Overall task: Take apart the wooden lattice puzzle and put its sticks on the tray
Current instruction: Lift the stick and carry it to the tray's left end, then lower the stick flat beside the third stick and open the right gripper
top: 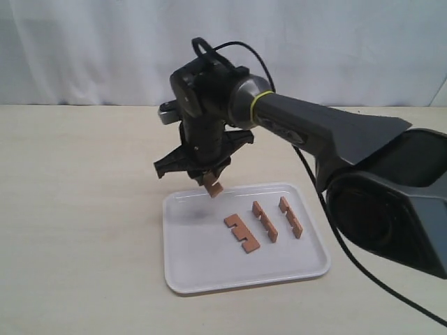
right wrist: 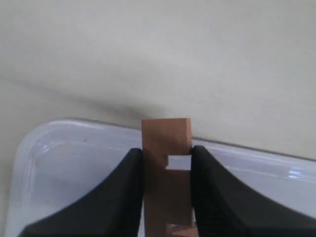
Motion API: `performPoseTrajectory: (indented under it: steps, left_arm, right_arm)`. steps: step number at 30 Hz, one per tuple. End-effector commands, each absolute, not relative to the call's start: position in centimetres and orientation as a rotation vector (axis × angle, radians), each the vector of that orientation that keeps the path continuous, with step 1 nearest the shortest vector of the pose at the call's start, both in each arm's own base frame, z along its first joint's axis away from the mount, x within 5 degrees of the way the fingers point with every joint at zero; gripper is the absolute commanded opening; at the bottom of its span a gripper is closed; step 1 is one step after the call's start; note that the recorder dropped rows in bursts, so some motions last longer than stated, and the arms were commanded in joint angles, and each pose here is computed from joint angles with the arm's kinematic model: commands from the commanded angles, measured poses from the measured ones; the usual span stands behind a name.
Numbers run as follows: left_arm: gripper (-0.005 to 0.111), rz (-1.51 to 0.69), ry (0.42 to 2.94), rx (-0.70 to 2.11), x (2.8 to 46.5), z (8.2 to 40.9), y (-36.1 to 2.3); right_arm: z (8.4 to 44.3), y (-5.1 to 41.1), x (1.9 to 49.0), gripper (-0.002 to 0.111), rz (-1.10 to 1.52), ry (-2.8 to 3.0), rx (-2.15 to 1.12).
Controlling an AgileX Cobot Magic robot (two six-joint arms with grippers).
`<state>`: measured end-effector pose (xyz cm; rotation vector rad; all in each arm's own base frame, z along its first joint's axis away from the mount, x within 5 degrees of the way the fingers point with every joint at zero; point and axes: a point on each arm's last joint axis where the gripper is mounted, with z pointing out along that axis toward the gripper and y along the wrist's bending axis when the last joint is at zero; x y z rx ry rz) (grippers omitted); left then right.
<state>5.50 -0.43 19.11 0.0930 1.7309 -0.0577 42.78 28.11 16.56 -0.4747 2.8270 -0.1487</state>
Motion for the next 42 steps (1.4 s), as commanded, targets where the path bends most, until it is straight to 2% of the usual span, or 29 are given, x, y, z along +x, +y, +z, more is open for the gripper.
performPoseTrajectory:
  steps: [1, 7, 18, 26, 35, 36, 38, 39, 42]
  left_arm:
    - [0.0, -0.063, 1.723, 0.091, 5.5, 19.1, -0.4]
    - [0.0, -0.063, 1.723, 0.091, 5.5, 19.1, -0.4]
    - [0.0, -0.063, 1.723, 0.091, 5.5, 19.1, -0.4]
    - [0.0, -0.063, 1.723, 0.091, 5.5, 19.1, -0.4]
    - [0.0, -0.063, 1.723, 0.091, 5.5, 19.1, -0.4]
    - [0.0, -0.063, 1.723, 0.091, 5.5, 19.1, -0.4]
    - [0.0, -0.063, 1.723, 0.091, 5.5, 19.1, -0.4]
    - [0.0, -0.063, 1.723, 0.091, 5.5, 19.1, -0.4]
    - [0.0, -0.063, 1.723, 0.091, 5.5, 19.1, -0.4]
  right_arm:
    - [15.7, 30.1, 40.5, 0.004, -0.178, 2.84, -0.648]
    - [14.4, 30.9, 38.8, 0.004, -0.217, 2.867, -0.746]
    - [16.3, 29.3, 36.8, 0.004, -0.239, 2.893, -0.775]
    - [14.6, 28.2, 35.0, 0.004, -0.194, 2.91, -0.801]
    - [12.9, 28.4, 35.2, 0.005, -0.188, 2.908, -0.809]
    - [12.9, 28.4, 35.2, 0.007, -0.179, 2.901, -0.805]
    - [12.9, 28.5, 35.3, 0.019, -0.174, 2.904, -0.777]
    - [12.9, 28.5, 35.3, 0.032, -0.168, 2.9, -0.77]
    - [12.9, 28.5, 35.3, 0.056, -0.168, 2.901, -0.769]
